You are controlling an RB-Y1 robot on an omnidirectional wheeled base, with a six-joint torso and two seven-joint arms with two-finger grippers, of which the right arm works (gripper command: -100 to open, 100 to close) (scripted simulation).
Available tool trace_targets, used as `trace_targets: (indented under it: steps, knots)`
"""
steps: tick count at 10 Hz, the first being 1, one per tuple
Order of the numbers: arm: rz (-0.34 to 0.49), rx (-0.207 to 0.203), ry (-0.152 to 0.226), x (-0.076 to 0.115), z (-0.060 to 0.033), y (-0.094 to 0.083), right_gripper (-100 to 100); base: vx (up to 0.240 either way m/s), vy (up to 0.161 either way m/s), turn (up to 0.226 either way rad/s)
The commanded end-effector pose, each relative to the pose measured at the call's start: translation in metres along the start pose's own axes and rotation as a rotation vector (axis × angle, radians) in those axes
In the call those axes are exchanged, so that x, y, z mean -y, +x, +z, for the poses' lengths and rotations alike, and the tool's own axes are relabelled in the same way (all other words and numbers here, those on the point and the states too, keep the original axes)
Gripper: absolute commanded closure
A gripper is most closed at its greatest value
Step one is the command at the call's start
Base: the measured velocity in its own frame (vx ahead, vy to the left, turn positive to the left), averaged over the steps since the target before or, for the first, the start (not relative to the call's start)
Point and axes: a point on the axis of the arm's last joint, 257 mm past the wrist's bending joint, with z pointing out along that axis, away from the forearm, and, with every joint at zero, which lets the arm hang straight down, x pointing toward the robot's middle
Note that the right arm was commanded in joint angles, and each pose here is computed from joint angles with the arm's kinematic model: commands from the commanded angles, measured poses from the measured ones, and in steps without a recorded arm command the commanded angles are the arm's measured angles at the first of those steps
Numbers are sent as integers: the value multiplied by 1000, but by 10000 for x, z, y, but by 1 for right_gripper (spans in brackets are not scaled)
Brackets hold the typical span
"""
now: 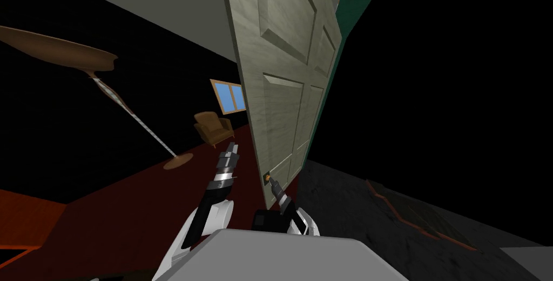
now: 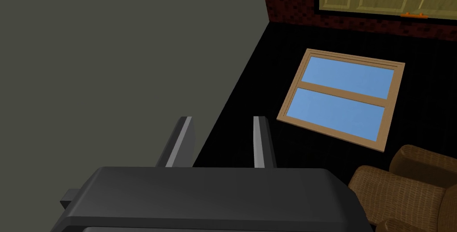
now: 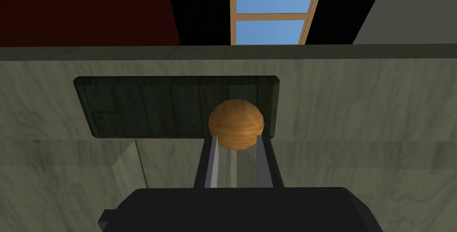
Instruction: Push the door open
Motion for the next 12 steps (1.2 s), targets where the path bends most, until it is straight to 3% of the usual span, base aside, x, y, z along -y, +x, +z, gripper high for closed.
trace_targets:
  steps: [1,4,5,10,12]
  knots:
    - [0,0,5,20,-11,0,100,-24,-23,3]
    - [0,0,5,20,-11,0,100,-7,-6,0]
    - [-4,4,13,48,-51,-51,-100,-106,-82,-68]
    - [7,9,8,19,-35,-36,-100,-162,-90,-39]
    - [-2,14,14,47,-63,-95,-100,89,94,26]
